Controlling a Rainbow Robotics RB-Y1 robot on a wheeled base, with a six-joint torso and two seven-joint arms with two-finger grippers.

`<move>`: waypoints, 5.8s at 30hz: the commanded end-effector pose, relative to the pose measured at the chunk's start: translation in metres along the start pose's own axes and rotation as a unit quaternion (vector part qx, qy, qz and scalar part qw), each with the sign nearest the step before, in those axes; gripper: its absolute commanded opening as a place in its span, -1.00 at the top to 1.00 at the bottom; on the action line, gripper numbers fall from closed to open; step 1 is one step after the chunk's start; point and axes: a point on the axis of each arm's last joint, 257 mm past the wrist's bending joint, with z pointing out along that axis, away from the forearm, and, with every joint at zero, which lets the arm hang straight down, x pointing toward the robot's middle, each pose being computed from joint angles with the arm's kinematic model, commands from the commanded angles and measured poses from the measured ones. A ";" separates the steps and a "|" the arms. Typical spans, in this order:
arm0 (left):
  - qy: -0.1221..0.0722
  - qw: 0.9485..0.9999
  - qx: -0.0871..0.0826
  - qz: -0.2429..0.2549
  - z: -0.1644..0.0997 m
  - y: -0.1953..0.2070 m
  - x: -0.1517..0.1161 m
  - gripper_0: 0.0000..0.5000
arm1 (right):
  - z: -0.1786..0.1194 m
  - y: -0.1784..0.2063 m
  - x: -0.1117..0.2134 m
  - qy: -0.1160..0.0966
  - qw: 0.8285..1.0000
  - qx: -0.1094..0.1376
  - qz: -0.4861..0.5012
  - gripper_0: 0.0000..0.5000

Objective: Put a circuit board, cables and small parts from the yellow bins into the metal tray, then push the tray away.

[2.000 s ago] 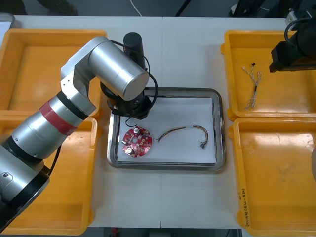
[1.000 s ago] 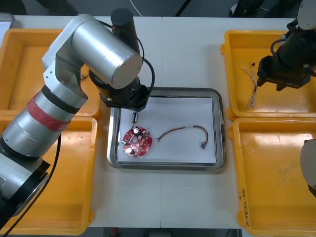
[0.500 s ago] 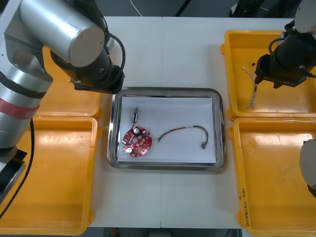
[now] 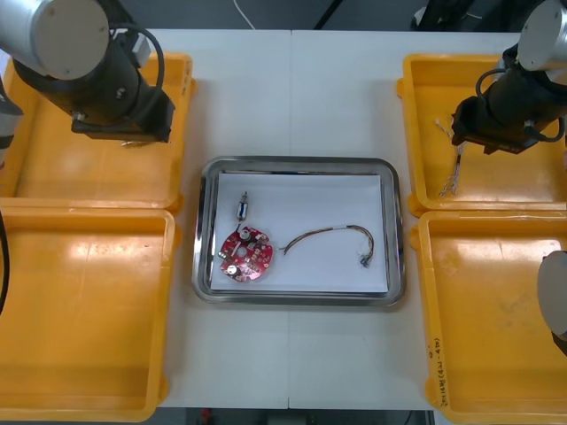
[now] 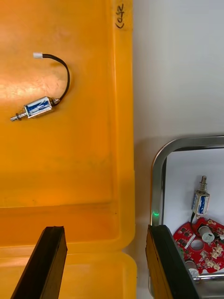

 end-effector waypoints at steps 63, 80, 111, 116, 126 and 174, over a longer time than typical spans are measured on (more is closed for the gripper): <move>-0.073 0.914 0.044 0.397 0.116 0.053 -0.085 -1.00 | 0.067 0.000 0.026 0.037 0.998 -0.011 0.041 1.00; -0.069 0.917 0.044 0.389 0.131 0.055 -0.078 1.00 | -0.022 -0.018 0.013 0.035 0.999 0.005 0.012 1.00; -0.009 0.950 0.036 0.310 0.048 0.097 -0.066 1.00 | -0.139 0.000 0.032 -0.103 0.973 -0.075 -0.192 1.00; -0.006 0.958 0.021 0.287 0.036 0.087 -0.053 1.00 | -0.150 0.027 0.057 -0.097 0.951 -0.096 -0.276 1.00; 0.002 0.967 0.025 0.255 0.012 0.063 -0.033 0.99 | -0.167 0.070 0.107 -0.093 0.898 -0.113 -0.414 1.00; -0.032 0.990 0.000 0.135 -0.016 0.062 -0.016 0.99 | -0.051 0.182 0.165 -0.033 0.638 -0.014 -0.769 1.00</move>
